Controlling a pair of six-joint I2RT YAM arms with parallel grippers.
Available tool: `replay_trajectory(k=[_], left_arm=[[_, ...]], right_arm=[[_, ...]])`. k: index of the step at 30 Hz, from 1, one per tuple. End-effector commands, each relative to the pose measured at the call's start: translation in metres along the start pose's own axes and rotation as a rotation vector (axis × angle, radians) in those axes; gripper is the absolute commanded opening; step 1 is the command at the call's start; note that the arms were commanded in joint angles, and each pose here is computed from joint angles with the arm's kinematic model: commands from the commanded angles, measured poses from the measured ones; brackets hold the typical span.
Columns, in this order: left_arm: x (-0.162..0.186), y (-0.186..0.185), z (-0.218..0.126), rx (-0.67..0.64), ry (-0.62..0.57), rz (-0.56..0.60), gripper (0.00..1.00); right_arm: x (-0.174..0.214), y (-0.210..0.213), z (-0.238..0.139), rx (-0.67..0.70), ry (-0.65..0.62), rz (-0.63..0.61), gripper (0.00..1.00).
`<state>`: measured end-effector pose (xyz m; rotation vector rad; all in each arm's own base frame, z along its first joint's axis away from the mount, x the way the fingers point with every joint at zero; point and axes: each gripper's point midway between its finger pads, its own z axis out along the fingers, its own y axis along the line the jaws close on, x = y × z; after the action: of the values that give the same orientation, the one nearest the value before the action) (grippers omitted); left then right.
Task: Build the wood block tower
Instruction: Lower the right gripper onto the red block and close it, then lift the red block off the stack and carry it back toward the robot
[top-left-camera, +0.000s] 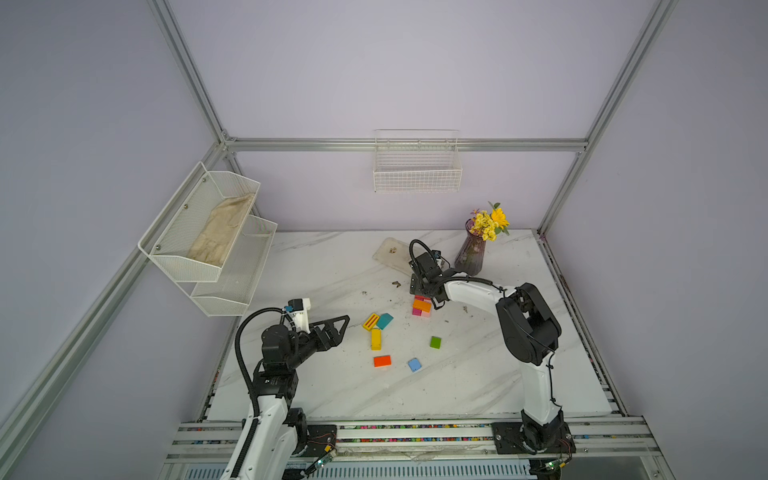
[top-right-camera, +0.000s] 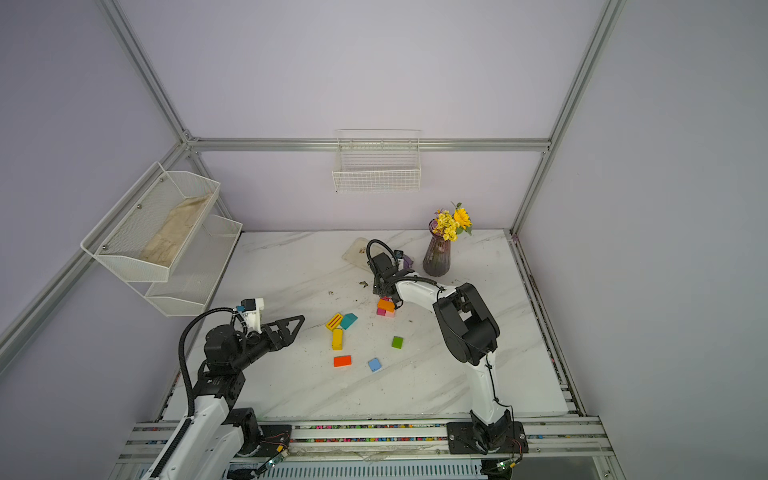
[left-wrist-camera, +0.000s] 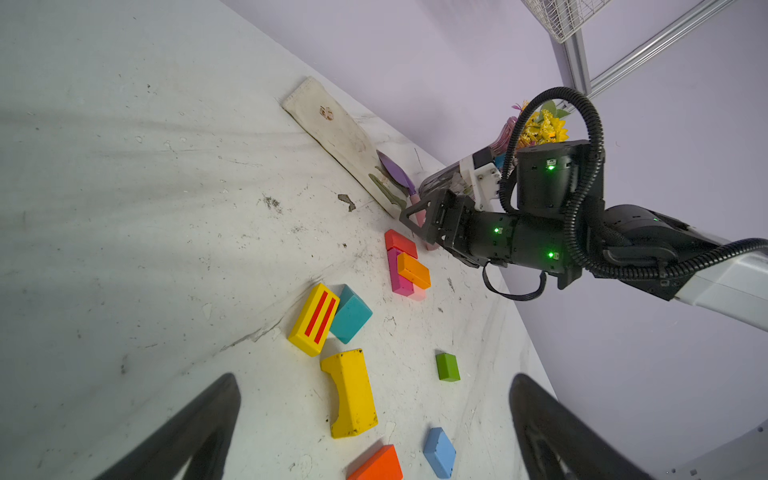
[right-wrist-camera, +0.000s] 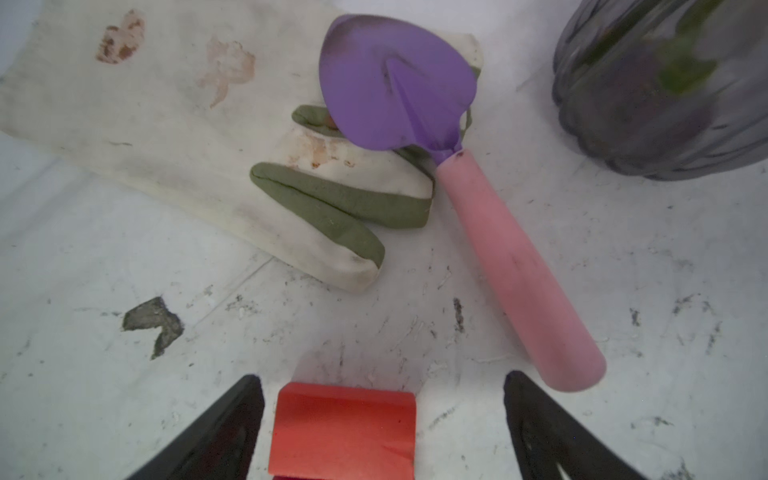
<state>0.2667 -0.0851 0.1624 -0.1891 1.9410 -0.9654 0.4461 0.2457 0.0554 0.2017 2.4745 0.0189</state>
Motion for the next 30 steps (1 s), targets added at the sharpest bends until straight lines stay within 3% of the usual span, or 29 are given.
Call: replay_trajectory(k=[1,30], left_arm=[[-0.002,0.0,-0.001,0.006,-0.015,0.016,1.0],[-0.002,-0.001,-0.002,0.01,-0.019,0.019,1.0]], right_arm=[[0.009,0.002,0.007,0.024,0.034,-0.011,0.92],[0.038,-0.007,0.023,0.044,0.09,0.031,0.66]])
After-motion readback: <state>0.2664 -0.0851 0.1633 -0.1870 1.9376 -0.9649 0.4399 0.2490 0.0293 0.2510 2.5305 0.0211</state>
